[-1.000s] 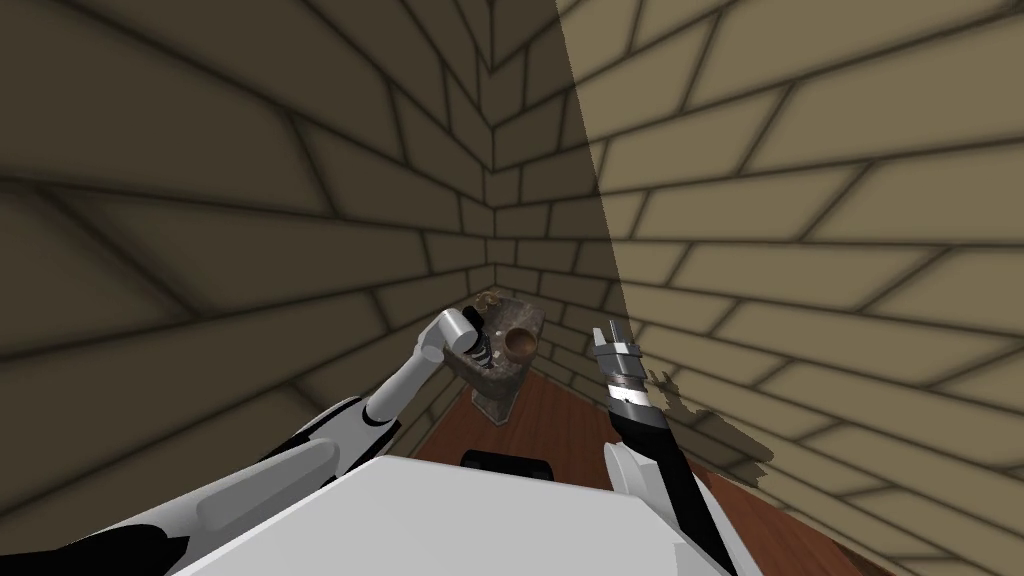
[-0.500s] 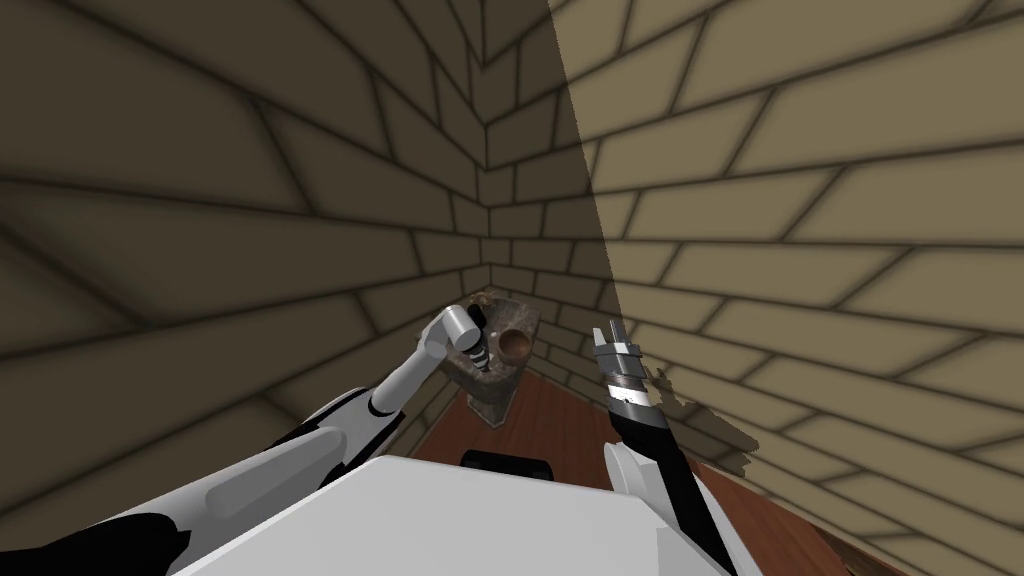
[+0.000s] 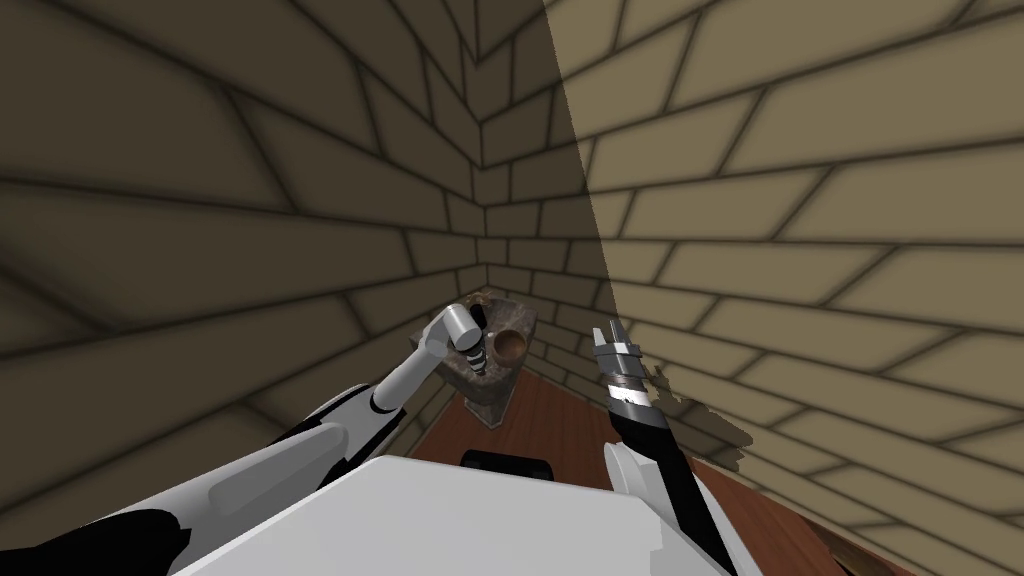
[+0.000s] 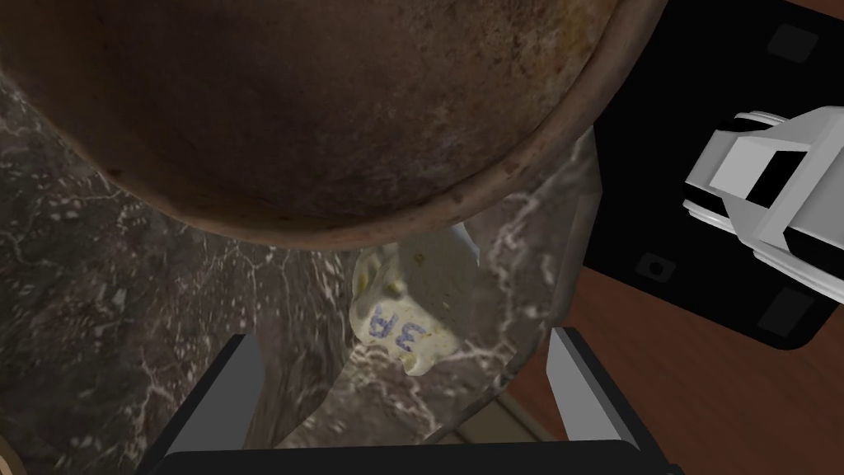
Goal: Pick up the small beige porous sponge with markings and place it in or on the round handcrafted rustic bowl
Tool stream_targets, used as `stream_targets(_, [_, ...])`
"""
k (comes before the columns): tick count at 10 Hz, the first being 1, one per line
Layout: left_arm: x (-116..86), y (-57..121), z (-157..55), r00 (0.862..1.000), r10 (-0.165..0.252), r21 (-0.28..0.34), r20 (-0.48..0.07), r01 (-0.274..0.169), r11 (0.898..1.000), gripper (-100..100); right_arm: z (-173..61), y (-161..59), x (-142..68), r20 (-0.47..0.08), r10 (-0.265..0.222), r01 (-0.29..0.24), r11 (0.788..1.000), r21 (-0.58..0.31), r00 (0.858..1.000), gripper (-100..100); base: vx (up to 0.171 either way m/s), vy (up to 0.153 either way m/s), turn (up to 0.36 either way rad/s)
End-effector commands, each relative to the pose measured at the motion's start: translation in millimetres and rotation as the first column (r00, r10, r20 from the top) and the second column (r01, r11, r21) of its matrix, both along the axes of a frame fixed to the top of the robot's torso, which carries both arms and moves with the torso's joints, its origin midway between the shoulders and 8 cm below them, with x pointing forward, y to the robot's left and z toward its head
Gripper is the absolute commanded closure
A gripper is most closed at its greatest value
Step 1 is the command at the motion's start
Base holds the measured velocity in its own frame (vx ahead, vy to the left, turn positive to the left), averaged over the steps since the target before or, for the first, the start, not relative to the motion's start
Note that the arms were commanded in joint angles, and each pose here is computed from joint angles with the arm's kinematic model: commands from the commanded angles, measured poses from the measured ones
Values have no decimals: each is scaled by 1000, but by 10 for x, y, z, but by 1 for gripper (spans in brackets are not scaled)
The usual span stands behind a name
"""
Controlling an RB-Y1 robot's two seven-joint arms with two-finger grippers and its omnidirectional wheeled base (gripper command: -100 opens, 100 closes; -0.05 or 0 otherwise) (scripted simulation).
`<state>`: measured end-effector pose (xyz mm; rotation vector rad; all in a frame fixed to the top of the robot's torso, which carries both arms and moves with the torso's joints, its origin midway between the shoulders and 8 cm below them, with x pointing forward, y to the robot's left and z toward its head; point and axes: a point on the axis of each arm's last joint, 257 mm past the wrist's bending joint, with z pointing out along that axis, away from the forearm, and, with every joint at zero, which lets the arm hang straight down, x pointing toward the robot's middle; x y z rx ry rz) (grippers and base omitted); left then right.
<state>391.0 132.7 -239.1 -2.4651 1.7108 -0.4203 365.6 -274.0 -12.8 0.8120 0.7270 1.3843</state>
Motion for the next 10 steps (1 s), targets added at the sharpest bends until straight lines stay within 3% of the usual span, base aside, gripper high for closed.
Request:
stream_targets(1, [0,0,0,1000,0,0,0,0,1000,0,0,0,0,0,0,0,1000,0,1000,0,0,0,0])
stream_targets(2, [52,13,-63,1000,1,-2,2,-1,1000,-100,0,0,0,0,0,0,1000,0,1000,0,-12,-9,-11])
stream_targets(6, [136,43,-157,1000,4,-2,4,-4,1000,-100,0,0,0,0,0,0,1000,0,1000,0,-24,-9,-8])
stream_targets(7, [143,42,-159,1000,2,-3,5,-2,1000,100,0,0,0,0,0,0,1000,0,1000,0,0,0,0])
stream_targets(10, [140,40,-160,1000,2,-3,4,-2,1000,100,0,0,0,0,0,0,1000,0,1000,0,0,0,0])
